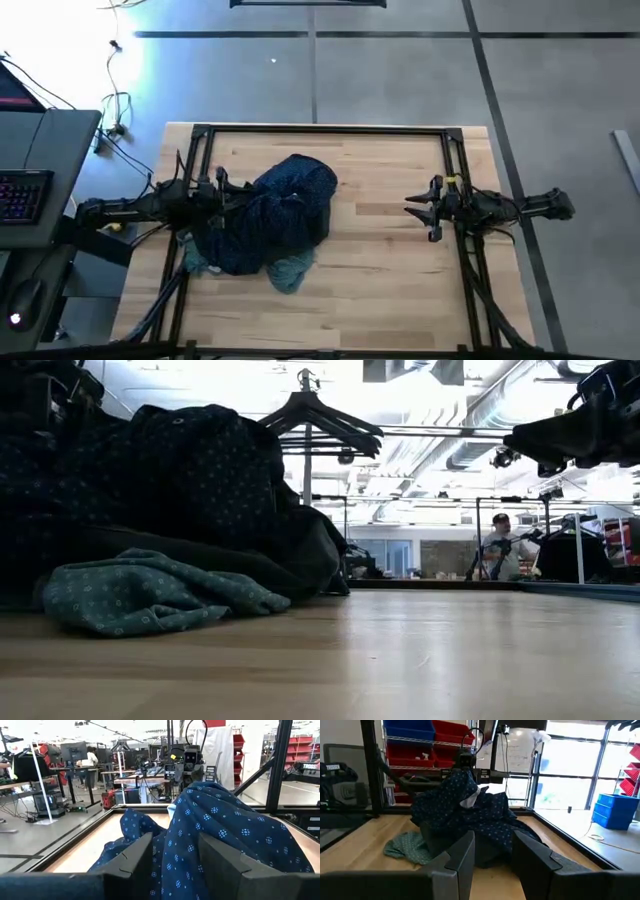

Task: Hang clothes
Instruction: Return to Home Position

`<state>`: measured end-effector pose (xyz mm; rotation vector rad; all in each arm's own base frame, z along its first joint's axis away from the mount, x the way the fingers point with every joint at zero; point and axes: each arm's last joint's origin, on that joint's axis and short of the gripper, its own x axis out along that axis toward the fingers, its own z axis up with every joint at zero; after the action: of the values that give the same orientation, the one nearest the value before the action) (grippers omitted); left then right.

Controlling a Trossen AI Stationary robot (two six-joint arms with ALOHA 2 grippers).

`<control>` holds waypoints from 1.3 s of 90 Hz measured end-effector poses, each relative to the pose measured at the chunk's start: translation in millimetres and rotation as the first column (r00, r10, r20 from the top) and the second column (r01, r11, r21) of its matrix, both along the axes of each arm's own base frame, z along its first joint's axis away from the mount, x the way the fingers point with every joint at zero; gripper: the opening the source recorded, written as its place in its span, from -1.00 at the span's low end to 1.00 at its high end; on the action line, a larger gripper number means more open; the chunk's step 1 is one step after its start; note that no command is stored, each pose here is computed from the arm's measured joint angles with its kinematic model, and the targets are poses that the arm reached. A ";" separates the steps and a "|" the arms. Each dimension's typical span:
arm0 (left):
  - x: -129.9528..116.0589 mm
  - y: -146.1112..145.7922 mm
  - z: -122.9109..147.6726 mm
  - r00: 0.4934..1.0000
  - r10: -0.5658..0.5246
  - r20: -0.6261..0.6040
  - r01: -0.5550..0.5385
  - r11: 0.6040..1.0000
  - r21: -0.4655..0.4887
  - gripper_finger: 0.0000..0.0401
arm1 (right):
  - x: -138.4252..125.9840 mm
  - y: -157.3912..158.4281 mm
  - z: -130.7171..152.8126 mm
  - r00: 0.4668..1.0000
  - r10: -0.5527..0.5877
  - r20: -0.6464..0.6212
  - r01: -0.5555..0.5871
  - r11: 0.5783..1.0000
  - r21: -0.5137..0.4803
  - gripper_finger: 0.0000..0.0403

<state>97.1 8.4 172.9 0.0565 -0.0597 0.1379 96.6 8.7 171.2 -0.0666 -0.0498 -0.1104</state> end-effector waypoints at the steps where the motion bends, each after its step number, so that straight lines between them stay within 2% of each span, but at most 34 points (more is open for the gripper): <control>1: 0.0 0.0 0.0 1.000 0.000 0.000 0.000 1.000 0.000 -0.34 | 0.0 -0.2 0.0 1.000 -0.002 0.000 0.002 1.000 0.000 -0.44; 26: 0.0 0.0 0.0 1.000 0.000 0.000 0.000 1.000 0.000 -0.34 | 0.2 -19.9 -1.0 0.988 -0.156 -0.011 0.156 0.988 -0.005 -0.44; 38: 0.0 0.0 0.0 1.000 0.000 0.000 0.000 1.000 0.000 -0.34 | -0.9 -23.1 -0.2 0.982 -0.188 0.000 0.188 0.982 -0.004 -0.44; 65: 0.0 0.0 0.0 1.000 0.000 0.000 0.000 1.000 0.000 -0.34 | -0.6 -22.4 -0.4 0.985 -0.172 -0.001 0.172 0.985 0.002 -0.44; 68: 0.0 0.0 -0.1 1.000 0.000 -0.001 0.000 1.000 0.000 -0.34 | -0.6 -22.3 -0.4 0.987 -0.159 0.003 0.159 0.986 0.045 -0.44; 74: 0.0 0.0 -0.3 1.000 -0.001 -0.003 0.000 1.000 -0.001 -0.34 | -0.4 -22.1 -1.1 0.993 -0.120 0.015 0.114 0.973 0.198 -0.44; 80: 0.0 0.0 -0.2 1.000 0.000 -0.002 0.000 1.000 -0.001 -0.34 | -0.1 -21.7 -2.6 0.998 -0.066 0.009 0.061 0.960 0.272 -0.44; 90: 0.0 0.0 -0.8 1.000 0.000 -0.008 0.000 1.000 -0.001 -0.34 | 0.0 -21.1 -3.0 1.000 -0.010 0.002 0.009 0.968 0.251 -0.44; 99: 0.1 0.0 -1.0 1.000 0.000 -0.010 0.000 1.000 -0.001 -0.34 | 0.0 -21.3 -3.3 1.000 -0.009 -0.006 0.010 0.977 0.213 -0.44; 117: 0.1 0.0 -1.4 1.000 0.000 -0.014 0.000 1.000 -0.001 -0.34 | 0.2 -21.3 -3.5 1.000 -0.010 -0.004 0.011 0.969 0.246 -0.44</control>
<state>97.2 8.4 171.5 0.0560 -0.0452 0.1371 96.7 -12.7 167.7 0.1811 -0.0325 -0.1267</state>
